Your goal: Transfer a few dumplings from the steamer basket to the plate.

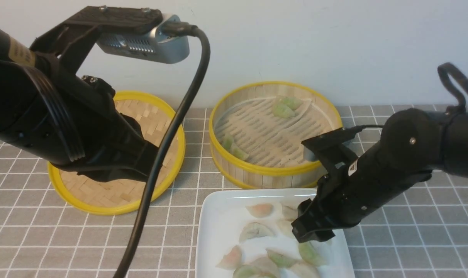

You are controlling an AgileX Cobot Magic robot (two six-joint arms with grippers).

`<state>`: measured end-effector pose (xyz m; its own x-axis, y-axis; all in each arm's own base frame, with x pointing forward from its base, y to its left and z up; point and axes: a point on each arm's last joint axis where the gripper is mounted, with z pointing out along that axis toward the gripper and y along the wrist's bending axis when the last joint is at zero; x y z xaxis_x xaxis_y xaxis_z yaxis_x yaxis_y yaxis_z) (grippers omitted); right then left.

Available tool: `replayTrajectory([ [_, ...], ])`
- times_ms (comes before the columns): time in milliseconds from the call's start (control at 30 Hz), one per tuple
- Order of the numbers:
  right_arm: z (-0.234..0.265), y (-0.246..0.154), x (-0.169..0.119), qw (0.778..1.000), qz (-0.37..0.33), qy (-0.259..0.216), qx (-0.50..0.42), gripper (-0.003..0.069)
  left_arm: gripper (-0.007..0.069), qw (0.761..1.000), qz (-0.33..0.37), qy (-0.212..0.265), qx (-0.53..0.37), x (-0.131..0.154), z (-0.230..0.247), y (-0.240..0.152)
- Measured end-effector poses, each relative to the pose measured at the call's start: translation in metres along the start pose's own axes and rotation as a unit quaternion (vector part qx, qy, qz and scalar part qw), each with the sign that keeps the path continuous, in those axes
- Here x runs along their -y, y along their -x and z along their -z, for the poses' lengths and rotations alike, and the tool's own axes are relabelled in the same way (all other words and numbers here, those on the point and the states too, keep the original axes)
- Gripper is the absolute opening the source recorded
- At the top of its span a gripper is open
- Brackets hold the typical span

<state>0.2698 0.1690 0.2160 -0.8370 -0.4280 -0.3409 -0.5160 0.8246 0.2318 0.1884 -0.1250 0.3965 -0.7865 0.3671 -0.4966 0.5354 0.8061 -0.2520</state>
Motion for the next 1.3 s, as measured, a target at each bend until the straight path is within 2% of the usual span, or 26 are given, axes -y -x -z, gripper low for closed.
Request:
replayTrajectory([
  [33,0.007,0.002,-0.001,1.0,0.002,-0.004,0.004,0.0317,-0.0005,1.0,0.0,0.0,0.0,0.0,0.0,0.0],
  [133,0.042,0.006,-0.006,0.999,0.01,-0.019,0.029,0.0206,-0.0005,1.0,-0.002,0.0,0.0,0.0,0.0,0.0],
  [233,0.105,-0.005,-0.016,0.994,0.021,-0.048,0.1,0.0061,-0.0005,1.0,-0.006,0.0,0.0,0.0,0.0,0.0],
  [333,0.17,-0.036,-0.026,0.978,0.019,-0.073,0.194,0.0,-0.0005,1.0,-0.009,0.0,0.004,0.0,0.0,0.001],
  [367,0.178,-0.042,-0.028,0.975,0.018,-0.073,0.207,-0.0002,-0.0005,1.0,-0.009,0.0,0.004,0.0,0.0,0.001],
  [433,0.224,-0.09,-0.034,0.947,0.017,-0.088,0.307,-0.0012,-0.0005,1.0,-0.011,0.001,0.02,0.0,0.0,0.004],
  [533,0.248,-0.141,-0.036,0.907,0.02,-0.093,0.41,-0.0013,-0.0005,0.999,-0.011,0.001,0.038,0.0,0.0,0.007],
  [567,0.251,-0.153,-0.035,0.895,0.021,-0.095,0.436,-0.0013,-0.0005,0.999,-0.01,0.001,0.043,0.0,0.0,0.008],
  [600,0.254,-0.177,-0.035,0.867,0.021,-0.091,0.489,-0.0013,-0.0005,0.999,-0.009,-0.002,0.049,0.0,0.0,0.009],
  [633,0.255,-0.189,-0.034,0.852,0.02,-0.089,0.515,-0.0013,-0.0005,0.999,-0.009,-0.002,0.054,0.001,0.001,0.01],
  [700,0.247,-0.227,-0.03,0.801,0.012,-0.077,0.593,-0.0013,-0.0005,0.998,-0.007,-0.007,0.067,0.001,0.001,0.012],
  [733,0.241,-0.241,-0.027,0.783,0.007,-0.074,0.617,-0.0013,-0.0005,0.997,-0.007,-0.007,0.071,0.001,0.001,0.013],
  [800,0.232,-0.255,-0.023,0.767,0.0,-0.075,0.637,-0.0013,-0.0005,0.997,-0.008,-0.008,0.076,0.002,0.001,0.014],
  [967,0.195,-0.255,-0.009,0.793,-0.073,-0.06,0.602,-0.0013,-0.0005,0.995,-0.023,-0.01,0.095,0.002,-0.001,0.016],
  [1100,0.192,-0.254,-0.008,0.791,-0.083,-0.055,0.604,-0.0013,-0.0005,0.993,-0.044,-0.007,0.107,0.002,0.003,0.01],
  [1300,0.193,-0.254,-0.008,0.788,-0.082,-0.055,0.607,-0.0013,-0.0005,0.973,-0.066,0.008,0.22,0.003,0.025,-0.035],
])
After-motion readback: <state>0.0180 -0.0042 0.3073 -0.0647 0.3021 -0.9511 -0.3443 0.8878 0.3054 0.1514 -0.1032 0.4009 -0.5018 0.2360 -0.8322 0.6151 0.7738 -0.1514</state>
